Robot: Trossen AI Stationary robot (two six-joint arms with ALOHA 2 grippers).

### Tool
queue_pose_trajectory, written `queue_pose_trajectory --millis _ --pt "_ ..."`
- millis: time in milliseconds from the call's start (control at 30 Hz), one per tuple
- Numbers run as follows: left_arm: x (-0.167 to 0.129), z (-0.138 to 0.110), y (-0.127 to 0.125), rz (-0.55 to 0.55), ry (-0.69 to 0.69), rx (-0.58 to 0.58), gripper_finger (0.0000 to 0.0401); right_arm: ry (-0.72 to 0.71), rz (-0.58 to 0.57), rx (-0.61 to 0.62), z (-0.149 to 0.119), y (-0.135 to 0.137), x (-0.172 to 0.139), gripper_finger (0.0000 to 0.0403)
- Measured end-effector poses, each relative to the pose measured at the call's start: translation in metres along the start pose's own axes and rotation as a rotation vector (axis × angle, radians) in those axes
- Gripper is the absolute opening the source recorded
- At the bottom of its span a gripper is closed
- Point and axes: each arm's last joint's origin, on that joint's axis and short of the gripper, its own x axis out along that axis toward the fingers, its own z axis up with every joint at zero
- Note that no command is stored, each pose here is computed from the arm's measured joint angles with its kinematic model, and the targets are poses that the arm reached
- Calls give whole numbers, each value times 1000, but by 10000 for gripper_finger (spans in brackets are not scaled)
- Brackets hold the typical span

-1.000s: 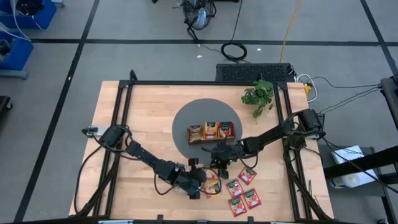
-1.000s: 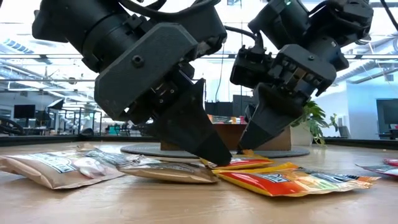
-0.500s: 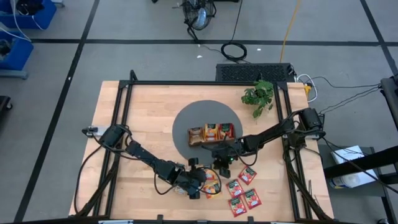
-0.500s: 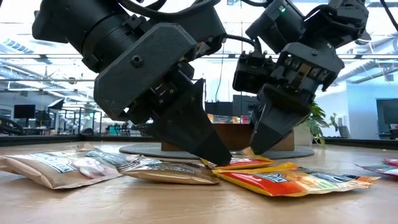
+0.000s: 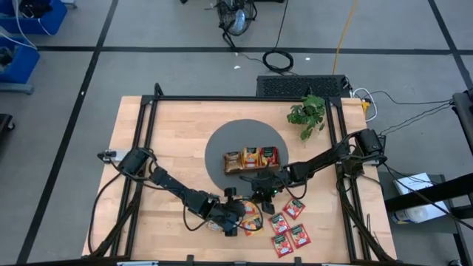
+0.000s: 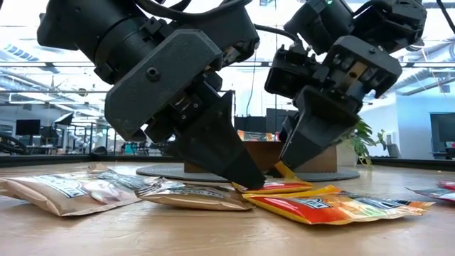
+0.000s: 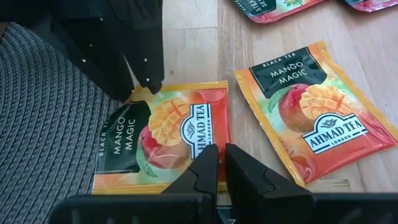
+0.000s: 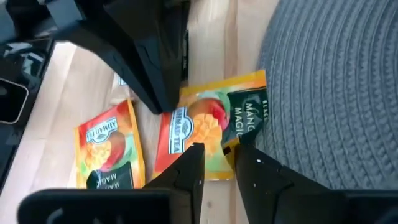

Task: Pick & Place Tea
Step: Put the yellow tea bag into the middle compartment of the wooden organizer

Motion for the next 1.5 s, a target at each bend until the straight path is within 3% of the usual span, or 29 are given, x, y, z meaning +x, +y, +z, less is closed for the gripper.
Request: queue_pose_trajectory --millis 633,767,967,1133,1500 --pt "1 2 0 -5 -18 6 35 14 -78 -3 -4 -1 0 82" --pt "1 3 0 -8 -32 9 35 25 -81 -19 -5 -2 0 65" --pt "1 3 0 -7 -33 10 35 30 -82 -64 -5 -2 0 7" --pt "-1 5 -1 6 -47 30 35 30 -82 -73 -5 -2 0 3" --pt "-46 15 -19 44 -103 127 35 -33 -57 -129 8 9 -14 1"
